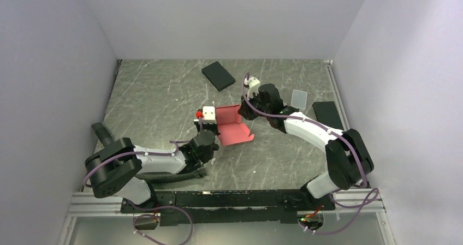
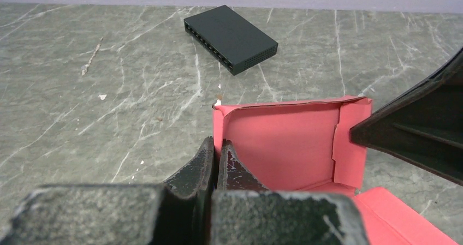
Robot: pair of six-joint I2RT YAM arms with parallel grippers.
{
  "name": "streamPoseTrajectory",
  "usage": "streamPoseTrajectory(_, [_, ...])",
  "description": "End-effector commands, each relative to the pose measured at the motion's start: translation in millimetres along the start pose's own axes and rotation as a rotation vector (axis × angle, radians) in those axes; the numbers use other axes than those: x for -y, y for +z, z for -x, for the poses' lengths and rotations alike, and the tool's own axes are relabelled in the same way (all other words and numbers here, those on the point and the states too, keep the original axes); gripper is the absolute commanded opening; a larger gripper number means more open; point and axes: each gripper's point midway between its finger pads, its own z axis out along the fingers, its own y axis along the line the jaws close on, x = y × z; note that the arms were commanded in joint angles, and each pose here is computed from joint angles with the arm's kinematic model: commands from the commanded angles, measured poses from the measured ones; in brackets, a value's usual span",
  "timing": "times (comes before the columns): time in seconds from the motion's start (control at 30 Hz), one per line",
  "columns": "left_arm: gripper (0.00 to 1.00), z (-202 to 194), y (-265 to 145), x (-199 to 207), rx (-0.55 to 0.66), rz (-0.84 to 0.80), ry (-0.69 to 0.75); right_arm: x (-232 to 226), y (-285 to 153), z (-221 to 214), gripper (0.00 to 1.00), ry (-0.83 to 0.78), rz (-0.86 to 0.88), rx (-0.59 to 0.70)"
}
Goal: Fold the paper box
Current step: Fold the paper box at the center of the board.
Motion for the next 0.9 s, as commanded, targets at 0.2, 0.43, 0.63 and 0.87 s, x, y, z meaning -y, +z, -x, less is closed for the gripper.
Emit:
streamPoseTrajectory(0.2, [0.0,37,-2,12,0.053,-0.002,-0.205,10,8,22,0.05,0.008,-0.068,0.074])
streamPoseTrajectory(0.43, [0.0,29,3,14,0.027,0.047,-0.192,19,0,46,0.0,-0.212,-0.281,0.142])
streamPoseTrajectory(0.63, [0.0,23,10,15,0.016,0.099,-0.18,29,2,50,0.0,-0.458,-0.482,0.165])
streamPoseTrajectory(0.87, [0.0,-1,9,7,-0.009,0.139,-0.208,15,19,24,0.01,-0.259,-0.237,0.078])
